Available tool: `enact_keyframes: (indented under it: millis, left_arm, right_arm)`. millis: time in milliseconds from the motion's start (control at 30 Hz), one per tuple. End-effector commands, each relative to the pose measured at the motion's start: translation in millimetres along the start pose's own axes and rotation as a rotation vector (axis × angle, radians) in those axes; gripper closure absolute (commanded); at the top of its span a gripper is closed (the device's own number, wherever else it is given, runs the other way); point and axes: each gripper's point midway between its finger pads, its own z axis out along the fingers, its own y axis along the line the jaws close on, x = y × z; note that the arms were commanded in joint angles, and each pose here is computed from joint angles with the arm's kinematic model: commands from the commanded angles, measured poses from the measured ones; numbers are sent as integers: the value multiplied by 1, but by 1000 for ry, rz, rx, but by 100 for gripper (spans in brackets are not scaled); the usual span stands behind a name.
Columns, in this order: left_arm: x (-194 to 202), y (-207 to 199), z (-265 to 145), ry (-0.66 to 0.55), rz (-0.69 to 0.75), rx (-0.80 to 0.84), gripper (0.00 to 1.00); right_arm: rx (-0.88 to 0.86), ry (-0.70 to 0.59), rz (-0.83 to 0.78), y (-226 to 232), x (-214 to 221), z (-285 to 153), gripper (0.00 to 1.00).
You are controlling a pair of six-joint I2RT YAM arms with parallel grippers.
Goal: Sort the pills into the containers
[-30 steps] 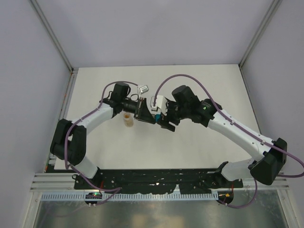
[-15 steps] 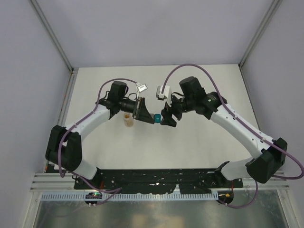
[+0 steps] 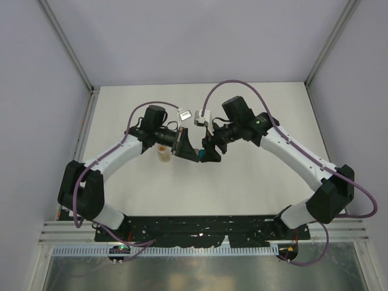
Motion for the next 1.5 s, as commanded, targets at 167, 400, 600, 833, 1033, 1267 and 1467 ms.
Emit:
enact_keyframes:
  millis: [167,400,600,833,1033,1267,1467]
  left_arm:
    - [0,-19,-2,7,73,42,100]
    - [1,-20,0,14,76,48,100]
    - [2,-18,1,17,71,46,100]
    - [3,-16,1,15,74,39,100]
    - [2,-11,3,16,58,27,100]
    - [0,4,5,14,27,-21,100]
    - [0,20,7,32,6,-84,100]
  right_arm:
    - [-75,-28,-3,7,-10,2,44]
    - [-101,-27,5,10,-8,5,69]
    - [-92,-25,3,9,-7,4,57]
    - [-35,-28,-19,4,-11,-6,27]
    - [73,-44,-81,-3,-17,-21,21]
    - [152,-45,-114,-7,-16,-32,20]
    - [203,-24,-118,-12,-4,-34,20]
